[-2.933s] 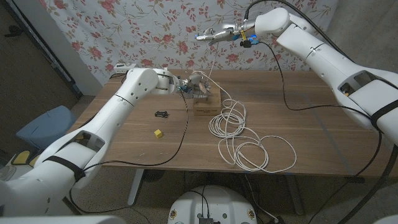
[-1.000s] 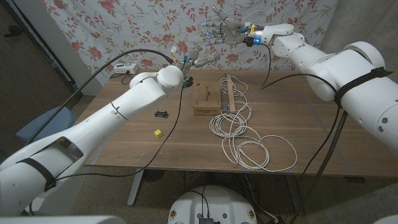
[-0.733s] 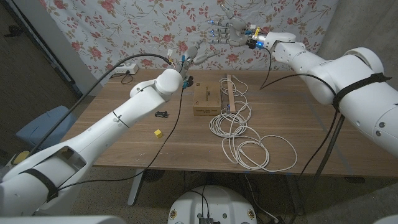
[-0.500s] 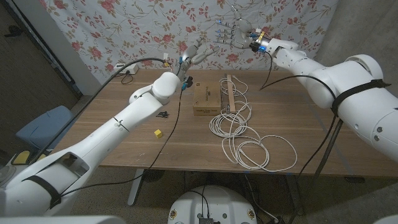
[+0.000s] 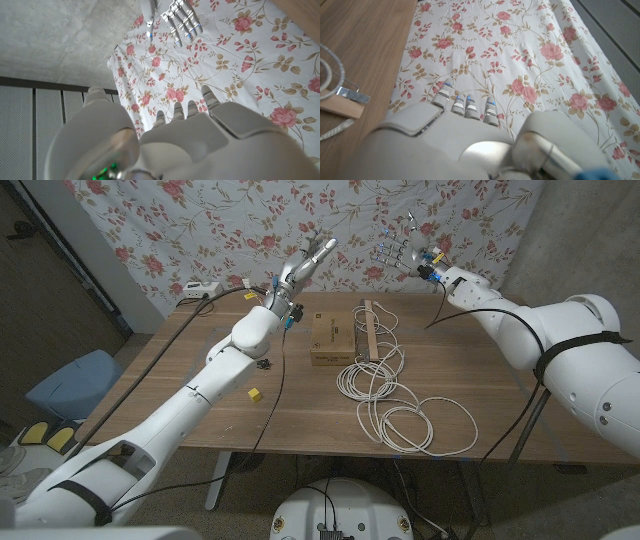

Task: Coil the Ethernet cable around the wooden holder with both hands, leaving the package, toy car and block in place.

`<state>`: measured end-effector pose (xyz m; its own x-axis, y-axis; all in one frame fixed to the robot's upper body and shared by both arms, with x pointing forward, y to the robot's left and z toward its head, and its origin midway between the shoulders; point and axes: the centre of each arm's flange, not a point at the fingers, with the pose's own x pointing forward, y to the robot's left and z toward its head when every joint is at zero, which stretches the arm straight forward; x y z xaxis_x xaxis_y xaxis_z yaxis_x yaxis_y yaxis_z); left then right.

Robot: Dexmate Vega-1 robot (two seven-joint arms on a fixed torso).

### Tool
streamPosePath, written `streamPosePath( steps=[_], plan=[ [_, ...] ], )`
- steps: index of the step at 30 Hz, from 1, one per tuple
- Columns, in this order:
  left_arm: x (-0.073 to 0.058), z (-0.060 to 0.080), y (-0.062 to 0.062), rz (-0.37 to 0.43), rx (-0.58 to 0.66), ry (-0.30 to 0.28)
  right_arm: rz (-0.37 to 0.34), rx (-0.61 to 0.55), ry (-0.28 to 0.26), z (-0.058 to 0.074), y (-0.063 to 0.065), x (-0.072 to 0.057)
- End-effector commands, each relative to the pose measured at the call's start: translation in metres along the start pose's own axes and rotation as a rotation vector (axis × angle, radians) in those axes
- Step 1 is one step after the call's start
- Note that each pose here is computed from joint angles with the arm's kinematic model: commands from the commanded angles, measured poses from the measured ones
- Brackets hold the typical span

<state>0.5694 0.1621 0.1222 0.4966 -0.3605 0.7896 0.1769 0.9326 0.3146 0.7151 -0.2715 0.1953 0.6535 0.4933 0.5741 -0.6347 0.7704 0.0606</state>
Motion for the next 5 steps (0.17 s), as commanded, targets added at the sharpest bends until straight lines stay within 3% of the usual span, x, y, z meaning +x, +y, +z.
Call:
streamPosePath(
  steps=[1,5],
  plan=[
    [-0.021,-0.032,0.039,0.197,-0.090,-0.013,-0.189,0.030,-0.041,-0.014,-0.048,-0.039],
    [-0.026,-0.051,0.056,0.318,-0.083,0.028,-0.218,0.055,-0.059,-0.019,-0.050,-0.040]
  ],
)
